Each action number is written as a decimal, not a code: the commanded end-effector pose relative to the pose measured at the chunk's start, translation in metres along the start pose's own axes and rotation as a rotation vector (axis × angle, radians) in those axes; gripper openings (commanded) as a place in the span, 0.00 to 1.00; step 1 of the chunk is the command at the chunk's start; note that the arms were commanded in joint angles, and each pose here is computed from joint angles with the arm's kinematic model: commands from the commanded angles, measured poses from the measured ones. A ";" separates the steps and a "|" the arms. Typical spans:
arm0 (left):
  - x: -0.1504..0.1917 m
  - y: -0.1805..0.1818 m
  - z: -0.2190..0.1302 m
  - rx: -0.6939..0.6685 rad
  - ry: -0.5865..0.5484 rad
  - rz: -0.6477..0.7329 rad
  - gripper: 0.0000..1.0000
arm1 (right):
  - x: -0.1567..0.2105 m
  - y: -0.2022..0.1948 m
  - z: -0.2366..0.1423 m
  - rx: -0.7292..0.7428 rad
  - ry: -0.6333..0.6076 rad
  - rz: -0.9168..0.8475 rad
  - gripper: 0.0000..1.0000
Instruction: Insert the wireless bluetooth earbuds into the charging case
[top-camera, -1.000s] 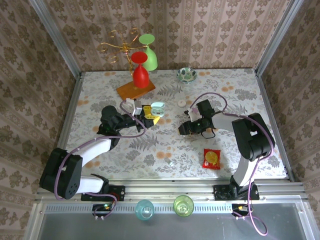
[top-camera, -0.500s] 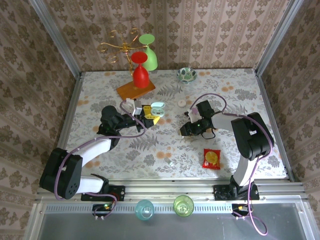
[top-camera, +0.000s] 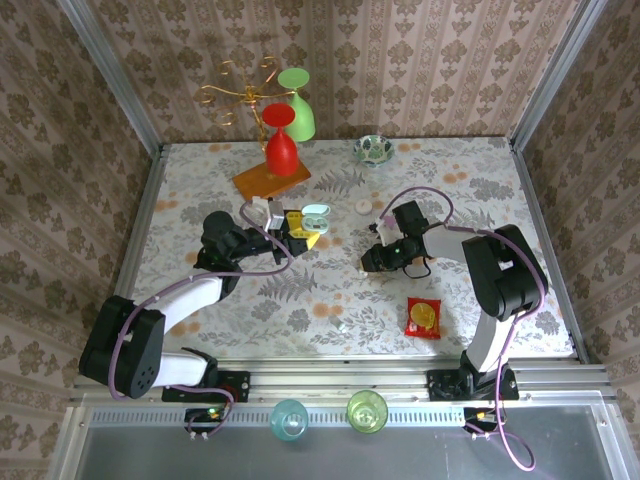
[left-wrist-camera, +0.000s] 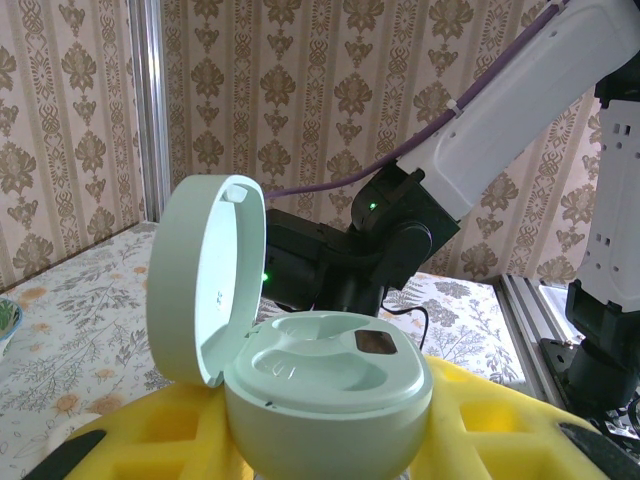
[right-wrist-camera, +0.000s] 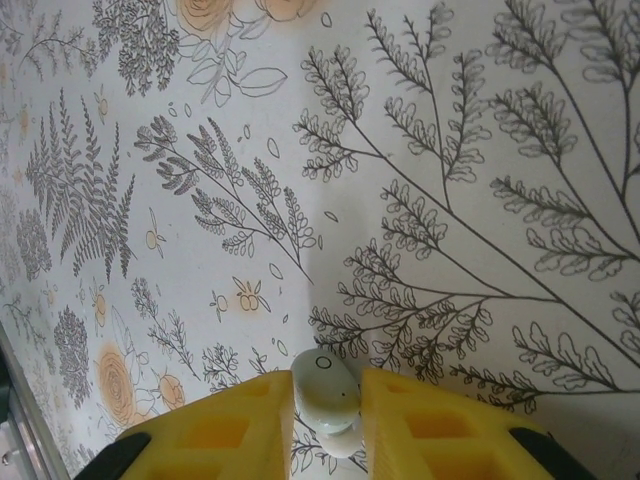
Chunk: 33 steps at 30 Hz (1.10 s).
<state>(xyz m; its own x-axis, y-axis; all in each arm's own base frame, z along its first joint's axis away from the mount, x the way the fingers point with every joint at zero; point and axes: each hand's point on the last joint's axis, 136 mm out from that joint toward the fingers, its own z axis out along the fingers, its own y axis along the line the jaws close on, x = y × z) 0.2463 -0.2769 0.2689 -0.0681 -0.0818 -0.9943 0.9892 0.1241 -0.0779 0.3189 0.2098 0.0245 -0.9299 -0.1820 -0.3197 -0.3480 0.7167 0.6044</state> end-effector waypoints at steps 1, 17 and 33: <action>-0.009 -0.002 0.003 0.022 -0.013 0.046 0.26 | 0.011 0.002 -0.003 -0.007 0.014 0.029 0.28; -0.011 -0.003 0.004 0.030 -0.020 0.046 0.26 | 0.009 0.015 -0.010 -0.051 0.002 0.017 0.33; -0.013 -0.005 0.003 0.033 -0.011 0.050 0.25 | -0.026 0.006 -0.001 -0.023 -0.027 -0.032 0.47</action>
<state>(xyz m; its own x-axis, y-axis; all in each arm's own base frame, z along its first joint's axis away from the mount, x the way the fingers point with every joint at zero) 0.2491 -0.2783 0.2631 -0.0845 -0.0736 -0.9937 0.9879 0.1241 -0.0932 0.3392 0.2110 0.0352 -0.9182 -0.1699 -0.3579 -0.3631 0.7224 0.5884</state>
